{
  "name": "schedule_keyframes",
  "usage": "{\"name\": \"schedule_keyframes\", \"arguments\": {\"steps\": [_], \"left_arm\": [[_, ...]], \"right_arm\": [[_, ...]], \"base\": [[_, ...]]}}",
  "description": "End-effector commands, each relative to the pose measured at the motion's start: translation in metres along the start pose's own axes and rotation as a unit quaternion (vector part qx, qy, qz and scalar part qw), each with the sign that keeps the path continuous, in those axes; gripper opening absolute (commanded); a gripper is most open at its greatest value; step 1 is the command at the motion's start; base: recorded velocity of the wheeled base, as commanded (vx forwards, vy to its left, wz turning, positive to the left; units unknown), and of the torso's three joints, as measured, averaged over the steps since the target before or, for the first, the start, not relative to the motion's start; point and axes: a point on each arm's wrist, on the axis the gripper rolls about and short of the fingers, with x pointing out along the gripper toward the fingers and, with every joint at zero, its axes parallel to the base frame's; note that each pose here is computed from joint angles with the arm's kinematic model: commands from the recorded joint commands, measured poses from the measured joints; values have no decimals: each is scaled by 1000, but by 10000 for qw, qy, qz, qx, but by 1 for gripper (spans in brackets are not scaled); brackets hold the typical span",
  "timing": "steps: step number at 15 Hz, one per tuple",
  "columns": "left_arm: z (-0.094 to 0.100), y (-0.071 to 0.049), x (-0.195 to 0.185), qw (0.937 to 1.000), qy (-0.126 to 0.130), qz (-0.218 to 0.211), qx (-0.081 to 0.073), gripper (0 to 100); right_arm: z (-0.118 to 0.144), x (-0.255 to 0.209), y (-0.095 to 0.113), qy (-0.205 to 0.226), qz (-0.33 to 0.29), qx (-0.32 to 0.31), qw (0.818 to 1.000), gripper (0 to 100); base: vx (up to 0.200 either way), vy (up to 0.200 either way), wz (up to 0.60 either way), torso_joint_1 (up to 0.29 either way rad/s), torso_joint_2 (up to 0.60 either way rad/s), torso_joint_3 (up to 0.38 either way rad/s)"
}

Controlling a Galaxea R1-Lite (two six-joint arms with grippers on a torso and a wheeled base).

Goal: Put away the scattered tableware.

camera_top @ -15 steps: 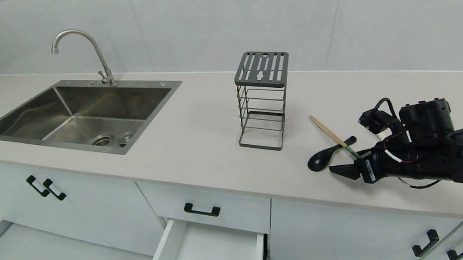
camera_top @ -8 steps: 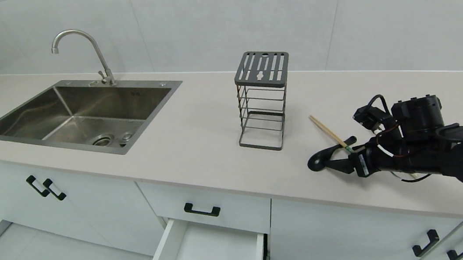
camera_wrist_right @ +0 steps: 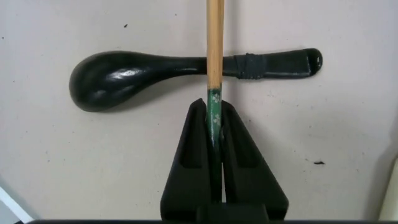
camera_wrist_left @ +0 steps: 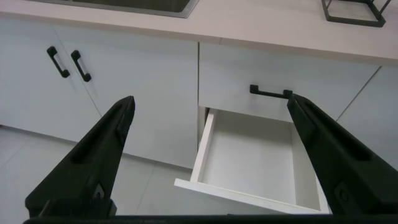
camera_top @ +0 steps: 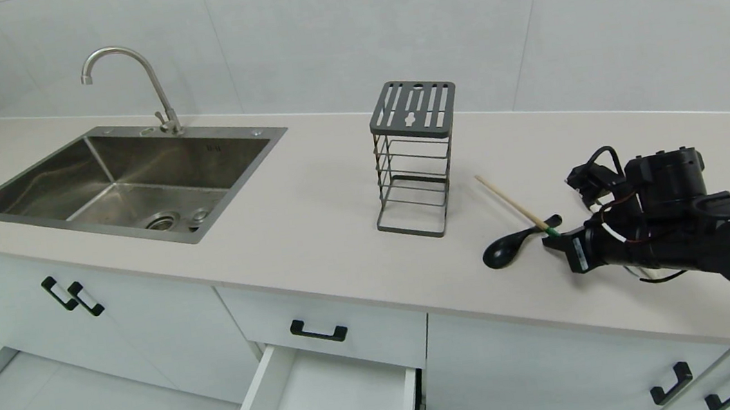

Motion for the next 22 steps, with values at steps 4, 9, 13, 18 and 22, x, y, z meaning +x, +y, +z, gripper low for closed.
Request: {"name": "schedule_keyframes", "arguments": {"steps": [4, 9, 13, 18, 22], "left_arm": [[0, 0, 0, 10000, 7, 3, -1, 100], [0, 0, 0, 10000, 14, 3, -1, 100], [0, 0, 0, 10000, 7, 3, -1, 100], [0, 0, 0, 10000, 14, 3, -1, 100], [0, 0, 0, 10000, 7, 3, -1, 100]], "right_arm": [[13, -32, -1, -407, -119, -33, 9991, 0], [18, -93, 16, -1031, -123, -198, 9944, 0], [37, -153, 45, -2065, 190, -593, 9765, 0], [42, -191, 71, -2710, 794, -928, 9548, 0], [42, -206, 89, -3039, 1523, -1904, 9210, 0]], "base": [[0, 0, 0, 0, 0, 0], [0, 0, 0, 0, 0, 0], [0, 0, 0, 0, 0, 0], [0, 0, 0, 0, 0, 0], [0, 0, 0, 0, 0, 0]]}}
